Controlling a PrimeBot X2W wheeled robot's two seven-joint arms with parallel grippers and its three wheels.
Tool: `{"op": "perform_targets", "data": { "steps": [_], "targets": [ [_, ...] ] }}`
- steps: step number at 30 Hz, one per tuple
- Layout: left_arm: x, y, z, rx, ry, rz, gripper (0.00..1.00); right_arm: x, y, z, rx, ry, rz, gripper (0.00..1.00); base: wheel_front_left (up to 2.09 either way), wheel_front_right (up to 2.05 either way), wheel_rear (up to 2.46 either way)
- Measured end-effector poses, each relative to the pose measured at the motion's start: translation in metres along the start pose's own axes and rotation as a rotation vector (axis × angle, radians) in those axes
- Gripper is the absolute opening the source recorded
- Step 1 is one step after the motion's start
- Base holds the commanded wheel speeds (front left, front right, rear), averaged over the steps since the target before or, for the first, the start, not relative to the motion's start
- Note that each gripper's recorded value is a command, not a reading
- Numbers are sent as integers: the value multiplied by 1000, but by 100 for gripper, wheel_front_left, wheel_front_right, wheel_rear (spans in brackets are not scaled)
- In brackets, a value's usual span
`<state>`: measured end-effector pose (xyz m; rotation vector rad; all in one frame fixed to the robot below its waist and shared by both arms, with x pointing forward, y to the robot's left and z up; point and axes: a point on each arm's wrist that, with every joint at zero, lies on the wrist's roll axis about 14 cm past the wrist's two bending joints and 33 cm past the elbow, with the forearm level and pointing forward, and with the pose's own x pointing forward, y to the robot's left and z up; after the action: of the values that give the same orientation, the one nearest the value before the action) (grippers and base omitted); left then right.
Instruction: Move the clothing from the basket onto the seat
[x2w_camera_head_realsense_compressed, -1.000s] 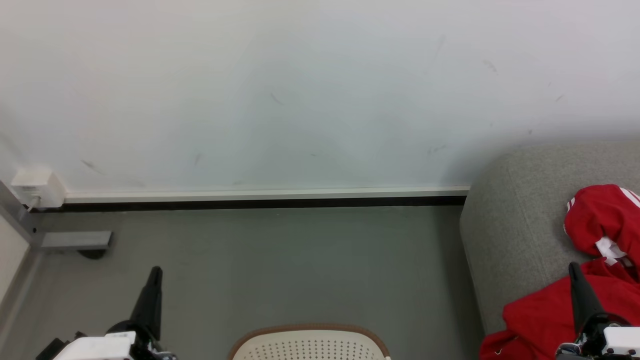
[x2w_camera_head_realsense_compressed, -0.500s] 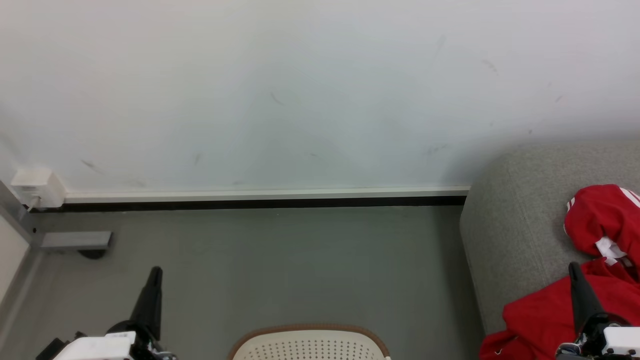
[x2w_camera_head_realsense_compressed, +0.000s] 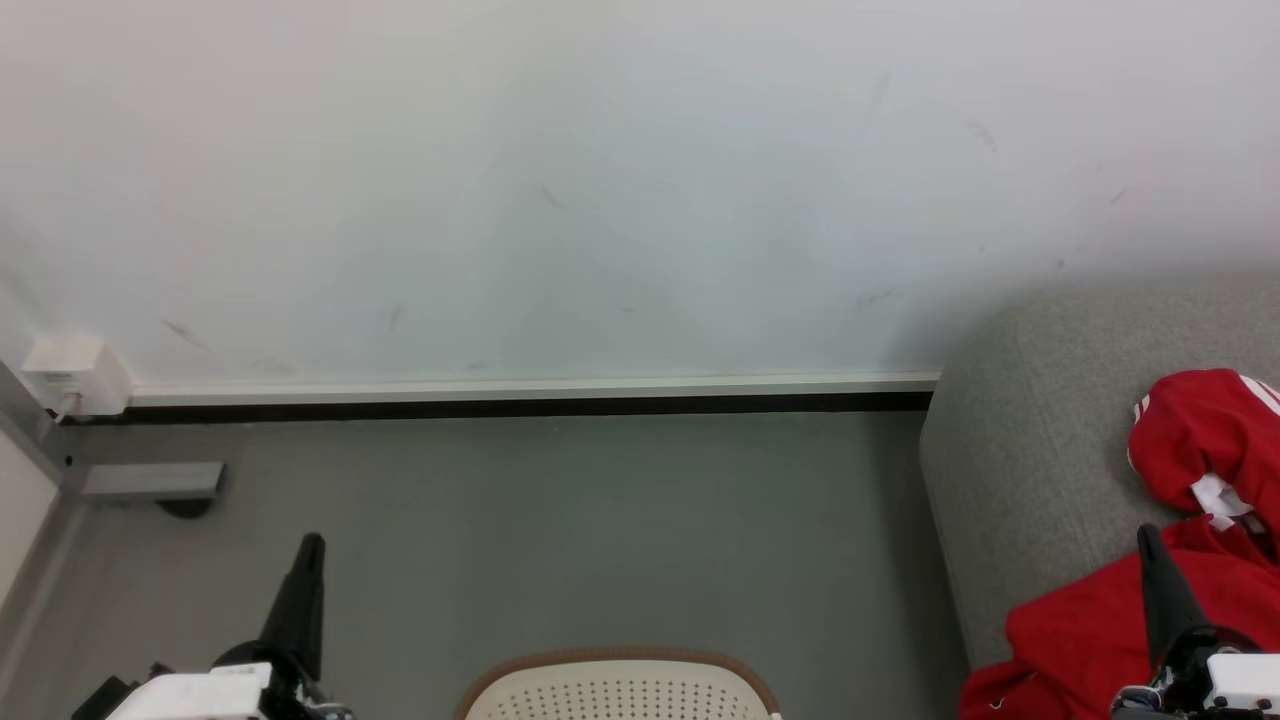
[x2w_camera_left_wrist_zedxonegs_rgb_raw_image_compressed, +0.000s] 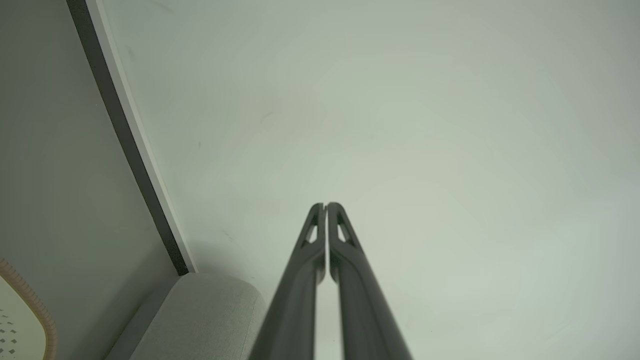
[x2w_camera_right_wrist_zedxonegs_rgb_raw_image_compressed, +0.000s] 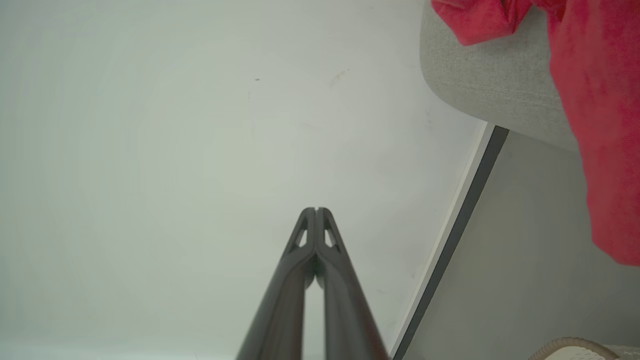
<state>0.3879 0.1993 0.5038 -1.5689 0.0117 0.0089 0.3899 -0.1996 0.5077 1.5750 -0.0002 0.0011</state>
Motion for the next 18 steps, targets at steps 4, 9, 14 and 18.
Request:
{"op": "perform_targets", "data": {
  "steps": [4, 9, 14, 18],
  "targets": [
    [0, 0, 0, 0, 0, 0, 0, 0, 0, 0, 0, 0, 0, 0, 0, 0, 0],
    [0, 0, 0, 0, 0, 0, 0, 0, 0, 0, 0, 0, 0, 0, 0, 0, 0],
    [0, 0, 0, 0, 0, 0, 0, 0, 0, 0, 0, 0, 0, 0, 0, 0, 0],
    [0, 0, 0, 0, 0, 0, 0, 0, 0, 0, 0, 0, 0, 0, 0, 0, 0]
  ]
}}
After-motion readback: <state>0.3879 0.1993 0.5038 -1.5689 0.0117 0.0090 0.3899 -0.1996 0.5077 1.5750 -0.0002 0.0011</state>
